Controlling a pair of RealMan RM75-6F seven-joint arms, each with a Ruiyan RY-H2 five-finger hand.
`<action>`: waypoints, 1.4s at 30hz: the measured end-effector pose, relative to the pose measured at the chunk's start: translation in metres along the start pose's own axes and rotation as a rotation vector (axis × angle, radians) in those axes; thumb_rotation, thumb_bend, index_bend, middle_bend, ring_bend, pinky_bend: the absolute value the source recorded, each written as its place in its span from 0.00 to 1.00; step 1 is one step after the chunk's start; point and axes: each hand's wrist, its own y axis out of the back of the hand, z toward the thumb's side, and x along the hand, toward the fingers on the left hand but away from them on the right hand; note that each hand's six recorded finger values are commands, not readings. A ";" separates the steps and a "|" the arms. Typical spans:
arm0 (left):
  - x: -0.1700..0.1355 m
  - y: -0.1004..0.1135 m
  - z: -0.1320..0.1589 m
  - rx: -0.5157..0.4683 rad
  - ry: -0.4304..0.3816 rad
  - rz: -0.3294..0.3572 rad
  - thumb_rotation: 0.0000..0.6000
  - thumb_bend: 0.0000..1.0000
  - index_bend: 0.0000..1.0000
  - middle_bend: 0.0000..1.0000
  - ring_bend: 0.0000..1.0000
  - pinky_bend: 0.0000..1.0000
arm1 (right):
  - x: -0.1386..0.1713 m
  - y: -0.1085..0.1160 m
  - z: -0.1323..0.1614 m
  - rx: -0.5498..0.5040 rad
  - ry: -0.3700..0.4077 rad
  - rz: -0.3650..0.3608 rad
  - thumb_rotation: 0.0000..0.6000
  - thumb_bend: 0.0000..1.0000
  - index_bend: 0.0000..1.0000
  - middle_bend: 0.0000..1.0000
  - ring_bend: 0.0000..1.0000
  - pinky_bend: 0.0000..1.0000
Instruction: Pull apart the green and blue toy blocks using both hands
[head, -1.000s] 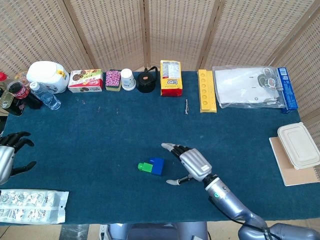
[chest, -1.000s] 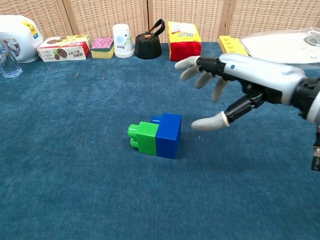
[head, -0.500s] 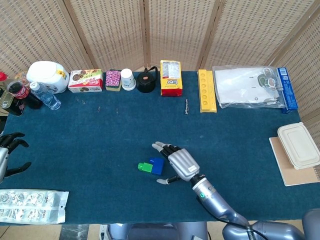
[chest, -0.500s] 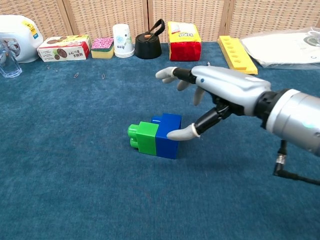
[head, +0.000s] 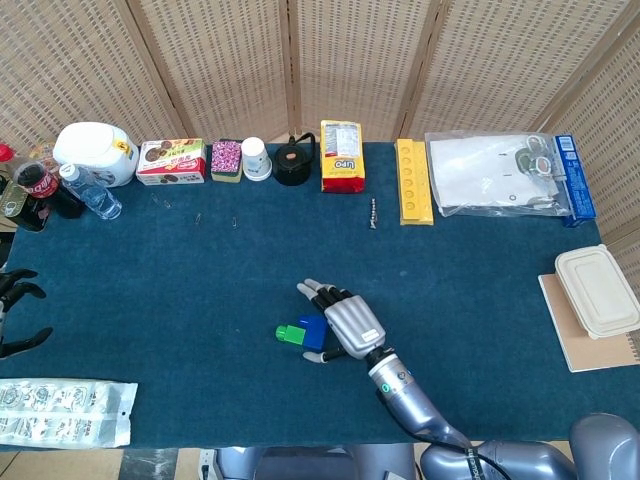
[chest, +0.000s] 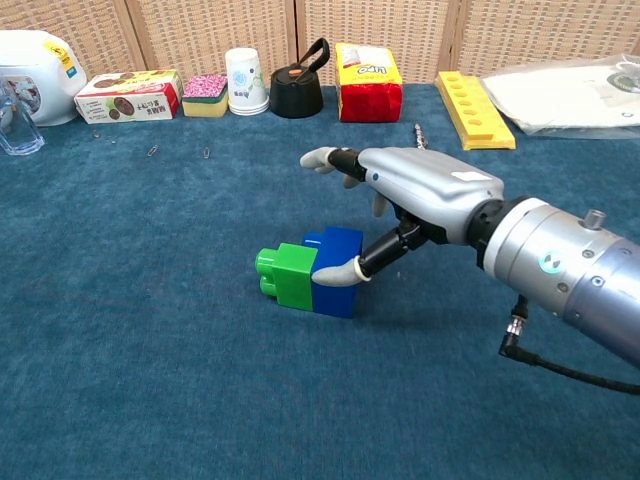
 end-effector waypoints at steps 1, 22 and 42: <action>0.000 0.000 0.000 0.000 0.000 0.000 1.00 0.16 0.45 0.32 0.30 0.33 | 0.000 -0.001 0.000 0.003 0.000 0.000 0.58 0.13 0.00 0.09 0.18 0.33; -0.006 0.003 -0.003 0.001 0.014 0.009 1.00 0.16 0.45 0.32 0.30 0.33 | -0.017 -0.013 -0.011 0.029 -0.021 -0.017 0.58 0.13 0.00 0.11 0.20 0.33; -0.006 0.003 0.001 0.005 0.006 0.006 1.00 0.16 0.45 0.32 0.30 0.33 | -0.020 -0.017 -0.022 0.059 0.012 0.010 0.58 0.13 0.10 0.25 0.30 0.37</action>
